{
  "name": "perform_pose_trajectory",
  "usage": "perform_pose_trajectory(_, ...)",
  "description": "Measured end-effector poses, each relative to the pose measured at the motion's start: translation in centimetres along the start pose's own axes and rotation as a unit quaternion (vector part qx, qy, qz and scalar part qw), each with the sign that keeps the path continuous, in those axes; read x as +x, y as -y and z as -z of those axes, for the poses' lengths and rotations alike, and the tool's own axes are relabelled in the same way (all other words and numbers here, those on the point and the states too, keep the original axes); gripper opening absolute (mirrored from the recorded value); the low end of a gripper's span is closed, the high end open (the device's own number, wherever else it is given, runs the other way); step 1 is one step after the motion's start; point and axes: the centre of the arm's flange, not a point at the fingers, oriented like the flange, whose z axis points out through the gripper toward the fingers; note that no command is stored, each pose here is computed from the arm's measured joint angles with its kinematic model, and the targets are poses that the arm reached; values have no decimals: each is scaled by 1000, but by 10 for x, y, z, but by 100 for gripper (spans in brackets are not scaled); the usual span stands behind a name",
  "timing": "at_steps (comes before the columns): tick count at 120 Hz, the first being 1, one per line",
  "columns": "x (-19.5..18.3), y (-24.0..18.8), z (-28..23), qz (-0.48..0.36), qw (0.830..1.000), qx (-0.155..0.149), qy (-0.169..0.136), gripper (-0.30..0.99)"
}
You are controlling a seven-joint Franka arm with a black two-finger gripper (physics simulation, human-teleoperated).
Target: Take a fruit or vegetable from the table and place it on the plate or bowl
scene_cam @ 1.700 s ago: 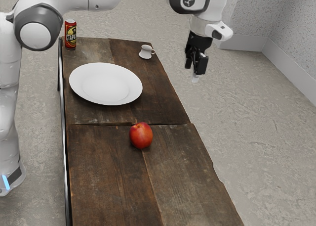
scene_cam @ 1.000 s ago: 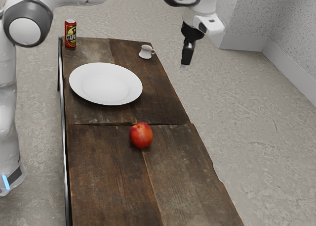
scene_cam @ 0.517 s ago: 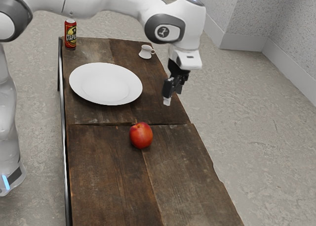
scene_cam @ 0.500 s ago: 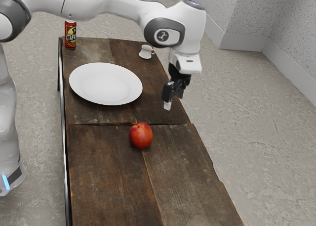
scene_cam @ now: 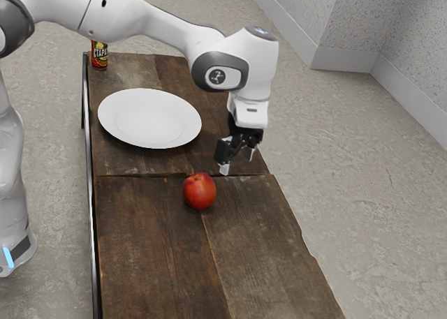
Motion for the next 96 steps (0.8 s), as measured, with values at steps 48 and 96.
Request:
perform_pose_trajectory(48, -29, -50, -9, -33, 999, -19, 28, 69)
perform_pose_trajectory(96, -33, -57, -27, -49, 998, -31, 36, 69)
